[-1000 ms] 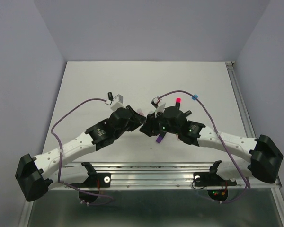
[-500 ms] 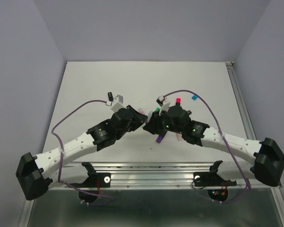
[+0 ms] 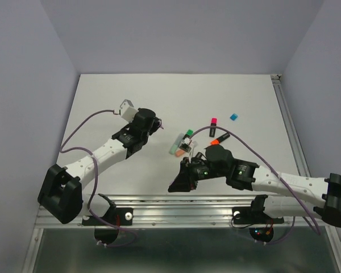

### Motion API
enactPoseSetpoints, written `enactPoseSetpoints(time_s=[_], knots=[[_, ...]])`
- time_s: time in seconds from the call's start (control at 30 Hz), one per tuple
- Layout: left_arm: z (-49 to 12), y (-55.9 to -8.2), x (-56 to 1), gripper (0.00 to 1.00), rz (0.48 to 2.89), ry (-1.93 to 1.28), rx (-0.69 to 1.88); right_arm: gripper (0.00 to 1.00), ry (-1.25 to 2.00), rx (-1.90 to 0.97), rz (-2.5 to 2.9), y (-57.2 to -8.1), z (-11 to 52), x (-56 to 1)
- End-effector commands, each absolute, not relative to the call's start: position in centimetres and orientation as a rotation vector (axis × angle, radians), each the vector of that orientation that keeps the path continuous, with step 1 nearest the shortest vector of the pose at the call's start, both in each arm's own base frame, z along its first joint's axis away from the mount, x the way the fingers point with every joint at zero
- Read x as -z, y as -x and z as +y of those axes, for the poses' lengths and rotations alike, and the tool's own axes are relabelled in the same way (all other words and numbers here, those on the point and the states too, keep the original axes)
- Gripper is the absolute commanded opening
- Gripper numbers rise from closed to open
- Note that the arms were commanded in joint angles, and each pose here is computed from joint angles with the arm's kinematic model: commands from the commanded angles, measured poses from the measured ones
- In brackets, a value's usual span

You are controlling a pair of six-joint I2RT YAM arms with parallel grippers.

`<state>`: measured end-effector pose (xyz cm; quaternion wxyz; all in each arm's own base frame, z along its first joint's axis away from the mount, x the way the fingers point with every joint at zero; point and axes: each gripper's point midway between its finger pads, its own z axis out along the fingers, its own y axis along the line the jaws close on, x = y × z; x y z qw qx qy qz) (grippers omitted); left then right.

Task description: Open the pen caps

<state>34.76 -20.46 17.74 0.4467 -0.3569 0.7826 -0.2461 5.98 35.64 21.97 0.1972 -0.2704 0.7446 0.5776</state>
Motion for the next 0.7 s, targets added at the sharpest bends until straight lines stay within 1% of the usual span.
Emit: enactPoseSetpoints(time_s=[0.0, 0.1, 0.17, 0.2, 0.27, 0.3, 0.4, 0.53, 0.63, 0.67], knots=[[-18.9, -36.7, -21.7, 0.00, 1.811, 0.874, 0.604, 0.01, 0.673, -1.543, 2.122, -7.3, 35.2, -21.6], [-18.6, -36.5, -21.8, 0.00, 1.847, 0.782, 0.573, 0.01, 0.539, -1.339, 2.193, -10.0, 34.4, -20.0], [-18.1, -36.0, -20.9, 0.00, 1.919, 0.667, 0.491, 0.01, 0.479, -1.268, 2.212, -11.4, 34.0, -19.8], [-17.5, -35.8, -20.3, 0.00, 1.969, 0.594, 0.417, 0.01, 0.423, -1.211, 2.215, -12.8, 33.5, -19.6], [-16.8, -35.6, -19.6, 0.00, 2.020, 0.552, 0.346, 0.01, 0.365, -1.167, 2.214, -14.4, 32.7, -19.5], [-16.1, -35.5, -19.0, 0.00, 2.047, 0.535, 0.291, 0.01, 0.295, -1.121, 2.209, -16.2, 31.7, -19.3], [-14.8, -35.4, -18.4, 0.00, 2.058, 0.483, 0.209, 0.01, 0.184, -1.051, 2.187, -18.9, 29.7, -19.2], [-13.8, -36.7, -18.3, 0.00, 2.055, 0.415, 0.201, 0.01, 0.027, -0.888, 2.171, -23.1, 26.1, -18.4], [-11.6, -37.9, -17.3, 0.00, 2.095, 0.432, 0.139, 0.01, -0.064, -0.787, 2.171, -25.6, 23.7, -17.3], [-9.9, -38.5, -16.7, 0.00, 2.108, 0.462, 0.095, 0.01, -0.082, -0.757, 2.179, -26.1, 23.0, -17.0]])
